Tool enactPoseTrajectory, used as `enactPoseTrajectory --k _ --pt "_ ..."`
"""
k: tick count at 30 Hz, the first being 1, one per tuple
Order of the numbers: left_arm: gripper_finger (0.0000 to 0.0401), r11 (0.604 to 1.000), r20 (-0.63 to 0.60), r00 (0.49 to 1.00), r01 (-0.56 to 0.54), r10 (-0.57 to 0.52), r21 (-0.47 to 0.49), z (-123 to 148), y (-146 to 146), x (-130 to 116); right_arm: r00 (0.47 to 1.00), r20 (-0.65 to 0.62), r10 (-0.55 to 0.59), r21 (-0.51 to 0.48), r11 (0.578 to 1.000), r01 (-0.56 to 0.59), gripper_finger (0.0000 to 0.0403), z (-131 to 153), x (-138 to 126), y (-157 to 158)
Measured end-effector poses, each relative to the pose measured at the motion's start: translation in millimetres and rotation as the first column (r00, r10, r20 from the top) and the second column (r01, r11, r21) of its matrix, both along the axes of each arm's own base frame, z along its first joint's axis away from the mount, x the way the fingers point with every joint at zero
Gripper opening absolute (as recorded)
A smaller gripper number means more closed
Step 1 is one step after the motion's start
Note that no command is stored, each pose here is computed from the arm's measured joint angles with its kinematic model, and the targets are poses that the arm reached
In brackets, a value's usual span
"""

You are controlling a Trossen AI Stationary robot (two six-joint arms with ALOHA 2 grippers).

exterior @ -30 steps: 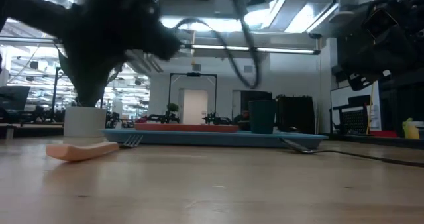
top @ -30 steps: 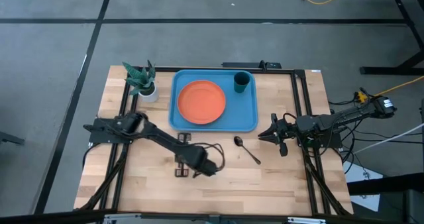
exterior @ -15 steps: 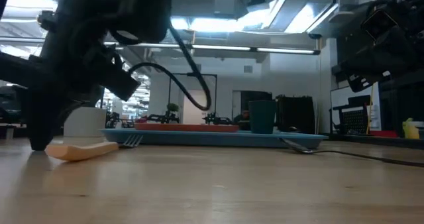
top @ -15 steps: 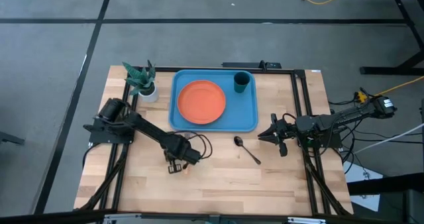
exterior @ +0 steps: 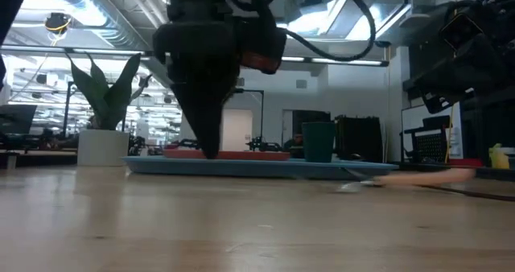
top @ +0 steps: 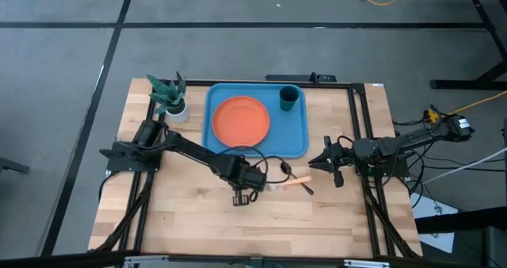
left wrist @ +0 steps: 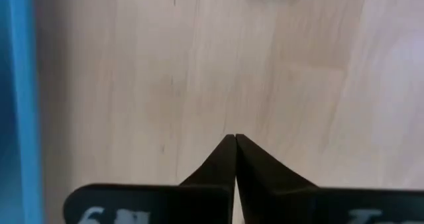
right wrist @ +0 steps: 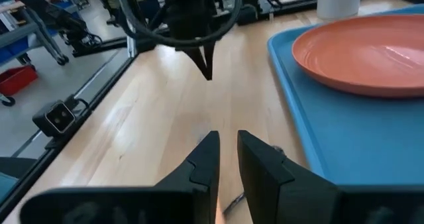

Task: Pick and place plate/cup/fork/spoon on tray
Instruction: Adjust the utensils on the table, then put the black spoon on the blue tray

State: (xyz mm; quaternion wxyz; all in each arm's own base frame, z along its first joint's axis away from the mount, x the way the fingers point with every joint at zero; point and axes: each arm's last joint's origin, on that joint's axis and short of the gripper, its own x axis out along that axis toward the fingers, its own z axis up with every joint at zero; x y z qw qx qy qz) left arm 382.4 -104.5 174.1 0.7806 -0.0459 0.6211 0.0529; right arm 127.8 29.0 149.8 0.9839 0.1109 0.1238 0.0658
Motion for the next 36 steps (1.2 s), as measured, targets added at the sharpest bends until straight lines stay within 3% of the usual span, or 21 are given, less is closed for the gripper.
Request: enactPoseTrajectory --k 5,10,15,18,22,26,32,36 --pt "0.0 0.998 -0.031 0.999 -0.021 0.022 0.052 8 -7 -4 1.0 -0.009 -0.001 -0.003 1.0 0.0 0.006 -1 0 0" --pt "0.0 0.987 -0.149 0.984 -0.075 0.096 0.144 9 -13 -23 1.0 -0.011 -0.004 0.012 1.0 0.004 0.006 -1 0 0" --pt "0.0 0.947 -0.339 0.938 0.039 0.075 0.318 24 -20 -59 1.0 -0.022 -0.007 0.021 1.0 0.007 0.006 -2 0 0" --pt "0.0 0.927 -0.363 0.929 0.076 0.067 0.367 45 -18 -78 1.0 -0.017 -0.007 0.022 1.0 0.007 0.006 -1 0 0" --pt "0.0 0.927 -0.219 0.972 0.004 0.084 0.375 79 -8 -107 1.0 -0.013 -0.007 0.026 1.0 0.008 0.006 -1 0 0" --pt "0.0 0.931 0.061 0.993 -0.112 0.097 0.348 98 13 -141 1.0 -0.017 -0.019 0.073 0.997 0.02 0.006 -1 0 0" --pt "0.0 0.955 0.4 0.907 -0.227 0.135 0.191 72 47 -200 1.0 -0.01 -0.024 0.075 0.997 0.024 0.006 0 0 0" --pt "0.0 0.963 0.605 0.781 -0.256 0.158 0.08 39 65 -223 0.998 -0.005 -0.07 0.064 0.996 0.07 0.006 0 1 -1"
